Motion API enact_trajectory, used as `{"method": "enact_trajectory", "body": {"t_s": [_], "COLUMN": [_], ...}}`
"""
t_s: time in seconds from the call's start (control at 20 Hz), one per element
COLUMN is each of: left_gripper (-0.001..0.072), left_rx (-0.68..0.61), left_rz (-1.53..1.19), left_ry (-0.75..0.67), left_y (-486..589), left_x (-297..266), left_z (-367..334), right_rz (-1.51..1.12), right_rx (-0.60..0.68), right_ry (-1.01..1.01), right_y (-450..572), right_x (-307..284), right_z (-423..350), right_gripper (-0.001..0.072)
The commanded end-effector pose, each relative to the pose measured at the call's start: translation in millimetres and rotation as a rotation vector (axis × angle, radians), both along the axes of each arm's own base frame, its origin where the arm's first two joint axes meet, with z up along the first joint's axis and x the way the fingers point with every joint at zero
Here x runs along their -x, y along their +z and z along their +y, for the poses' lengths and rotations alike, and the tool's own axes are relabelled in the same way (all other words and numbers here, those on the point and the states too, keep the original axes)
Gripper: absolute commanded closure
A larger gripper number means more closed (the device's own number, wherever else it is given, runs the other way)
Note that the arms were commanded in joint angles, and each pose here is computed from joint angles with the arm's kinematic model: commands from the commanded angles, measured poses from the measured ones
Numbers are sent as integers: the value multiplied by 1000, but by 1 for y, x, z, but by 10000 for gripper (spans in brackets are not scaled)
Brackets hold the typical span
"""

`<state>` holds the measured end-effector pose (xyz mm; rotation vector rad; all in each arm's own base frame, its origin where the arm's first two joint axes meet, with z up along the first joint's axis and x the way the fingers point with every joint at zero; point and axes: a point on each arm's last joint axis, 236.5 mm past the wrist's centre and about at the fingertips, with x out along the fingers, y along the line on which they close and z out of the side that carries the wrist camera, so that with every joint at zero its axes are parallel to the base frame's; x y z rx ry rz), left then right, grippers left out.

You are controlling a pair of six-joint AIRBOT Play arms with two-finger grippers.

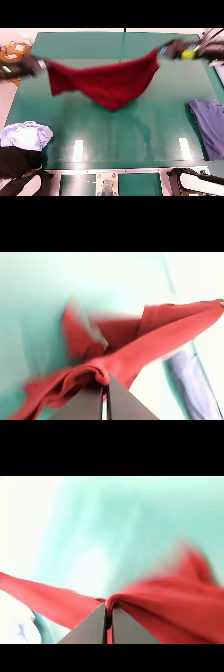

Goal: Fold the shirts.

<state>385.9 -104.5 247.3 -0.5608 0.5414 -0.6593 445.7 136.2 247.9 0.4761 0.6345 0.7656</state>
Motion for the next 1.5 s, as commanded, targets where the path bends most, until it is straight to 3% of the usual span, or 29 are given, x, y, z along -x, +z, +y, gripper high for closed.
{"method": "enact_trajectory", "body": {"t_s": [0.0, 0.2, 0.4, 0.65, 0.9, 1.1, 1.3, 1.35, 1.4, 1.45], "left_gripper": [683, 683, 683, 683, 682, 682, 682, 682, 682, 682], "left_rx": [-84, -208, -251, -229, -123, -39, -6, 3, 3, 4], "left_rz": [-419, -753, -788, -503, 3, 319, 503, 541, 567, 591], "left_ry": [-73, -48, 69, 34, -59, -48, -22, -18, -16, -12], "left_y": [164, 274, 293, 217, 33, -112, -206, -222, -236, -247], "left_x": [55, 129, 124, 46, -43, -63, -58, -56, -53, -50], "left_z": [-23, -38, -21, -2, 15, 24, 28, 28, 28, 29], "right_rz": [-419, -744, -875, -596, -192, 46, 287, 322, 368, 415], "right_rx": [8, 100, 139, 125, 112, 56, -14, -10, -20, -35], "right_ry": [-29, -192, -317, -288, -183, -141, -109, -97, -110, -131], "right_y": [158, 249, 281, 203, 36, -83, -178, -193, -202, -205], "right_x": [71, 158, 183, 92, -19, -81, -96, -95, -94, -92], "right_z": [6, -8, -26, -35, -11, 24, 53, 55, 49, 36], "right_gripper": [696, 695, 696, 696, 696, 696, 692, 605, 472, 447]}}
